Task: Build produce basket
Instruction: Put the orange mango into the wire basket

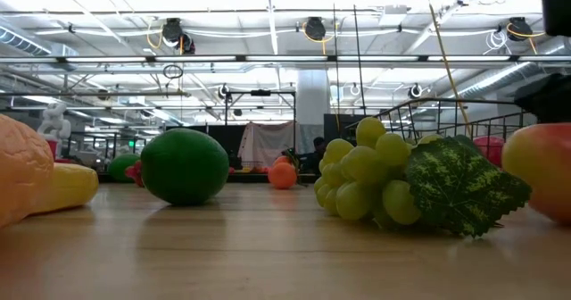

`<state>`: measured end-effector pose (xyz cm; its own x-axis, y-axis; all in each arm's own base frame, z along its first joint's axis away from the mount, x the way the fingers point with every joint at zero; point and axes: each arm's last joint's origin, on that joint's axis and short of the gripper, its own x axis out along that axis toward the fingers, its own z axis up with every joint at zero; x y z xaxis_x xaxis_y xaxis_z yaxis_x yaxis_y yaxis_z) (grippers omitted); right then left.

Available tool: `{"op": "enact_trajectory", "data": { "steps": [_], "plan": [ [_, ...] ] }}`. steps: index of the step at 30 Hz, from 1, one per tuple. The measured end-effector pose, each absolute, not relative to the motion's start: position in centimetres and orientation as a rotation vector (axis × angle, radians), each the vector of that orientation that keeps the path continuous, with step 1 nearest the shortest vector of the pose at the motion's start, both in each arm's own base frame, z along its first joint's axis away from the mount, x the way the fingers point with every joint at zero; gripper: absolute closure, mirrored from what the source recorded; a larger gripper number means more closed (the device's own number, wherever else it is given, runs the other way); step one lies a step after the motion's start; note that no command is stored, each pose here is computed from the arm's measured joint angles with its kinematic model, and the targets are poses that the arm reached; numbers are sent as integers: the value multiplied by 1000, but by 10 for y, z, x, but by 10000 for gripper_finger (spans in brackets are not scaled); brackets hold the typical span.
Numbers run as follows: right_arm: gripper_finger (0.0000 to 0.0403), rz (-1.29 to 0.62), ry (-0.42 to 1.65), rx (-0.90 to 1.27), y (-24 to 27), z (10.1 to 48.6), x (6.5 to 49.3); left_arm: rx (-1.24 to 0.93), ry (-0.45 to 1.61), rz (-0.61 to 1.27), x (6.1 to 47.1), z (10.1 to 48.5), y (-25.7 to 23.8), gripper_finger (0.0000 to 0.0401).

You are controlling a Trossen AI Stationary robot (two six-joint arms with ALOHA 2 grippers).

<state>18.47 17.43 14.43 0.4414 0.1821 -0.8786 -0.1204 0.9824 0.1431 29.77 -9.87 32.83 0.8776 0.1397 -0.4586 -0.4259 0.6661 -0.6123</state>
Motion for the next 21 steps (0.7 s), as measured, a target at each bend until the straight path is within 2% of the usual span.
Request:
{"op": "enact_trajectory", "data": {
  "steps": [10, 15, 21],
  "plan": [
    [158, 181, 1102, 108, 167, 147, 192, -733, 408, 319, 297, 328, -99, 308],
    [152, 201, 1059, 201, 156, 165, 196, -718, 428, 289, 297, 328, -99, 308],
    [145, 168, 863, 445, 132, 219, 198, -695, 477, 243, 288, 334, -94, 308]
  ]
}}
